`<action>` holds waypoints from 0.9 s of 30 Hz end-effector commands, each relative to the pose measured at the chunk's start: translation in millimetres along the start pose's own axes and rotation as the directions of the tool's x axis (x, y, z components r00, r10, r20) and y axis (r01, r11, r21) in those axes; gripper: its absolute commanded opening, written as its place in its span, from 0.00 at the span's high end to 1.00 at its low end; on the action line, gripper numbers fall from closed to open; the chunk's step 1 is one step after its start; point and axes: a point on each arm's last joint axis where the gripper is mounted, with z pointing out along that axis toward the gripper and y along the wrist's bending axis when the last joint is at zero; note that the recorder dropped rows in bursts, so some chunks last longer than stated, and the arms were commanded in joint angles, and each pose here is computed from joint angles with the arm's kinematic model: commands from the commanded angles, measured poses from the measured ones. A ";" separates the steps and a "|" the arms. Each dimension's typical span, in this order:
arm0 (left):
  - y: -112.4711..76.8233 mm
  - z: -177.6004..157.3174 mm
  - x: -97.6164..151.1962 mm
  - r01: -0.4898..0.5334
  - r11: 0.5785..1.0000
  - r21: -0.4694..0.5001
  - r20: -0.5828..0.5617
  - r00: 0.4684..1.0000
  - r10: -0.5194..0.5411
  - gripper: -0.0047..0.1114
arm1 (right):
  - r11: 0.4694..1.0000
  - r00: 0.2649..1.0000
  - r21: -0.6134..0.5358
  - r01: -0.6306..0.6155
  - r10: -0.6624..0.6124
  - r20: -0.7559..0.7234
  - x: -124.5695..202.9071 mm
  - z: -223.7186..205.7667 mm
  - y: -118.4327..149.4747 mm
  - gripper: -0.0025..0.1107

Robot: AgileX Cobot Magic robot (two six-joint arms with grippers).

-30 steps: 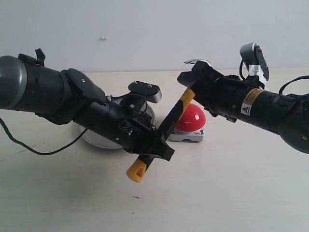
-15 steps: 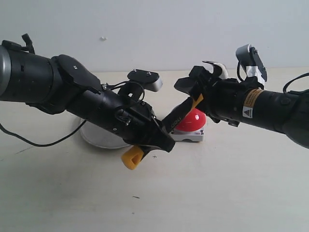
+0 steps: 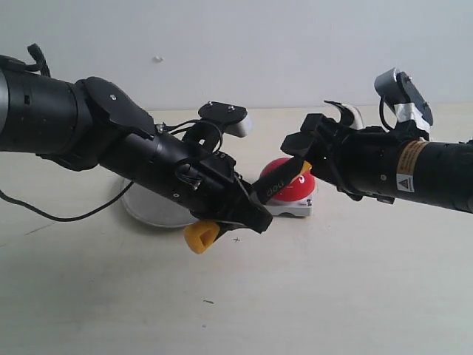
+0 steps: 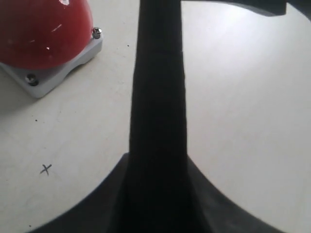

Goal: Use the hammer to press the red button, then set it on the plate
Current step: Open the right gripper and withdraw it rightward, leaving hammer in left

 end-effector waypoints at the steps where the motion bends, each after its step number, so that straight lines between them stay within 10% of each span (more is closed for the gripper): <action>1: -4.6 -11.2 -10.5 -0.013 1.000 -0.012 0.049 0.999 0.014 0.96 | 0.999 0.999 -0.033 0.041 -0.041 0.000 -0.5 -4.1 6.5 0.44; 27: -5.0 -12.4 -11.1 -0.017 1.000 -0.015 0.052 0.998 0.018 0.96 | 0.963 0.970 -0.122 0.240 -0.235 0.058 32.3 -87.7 17.1 0.30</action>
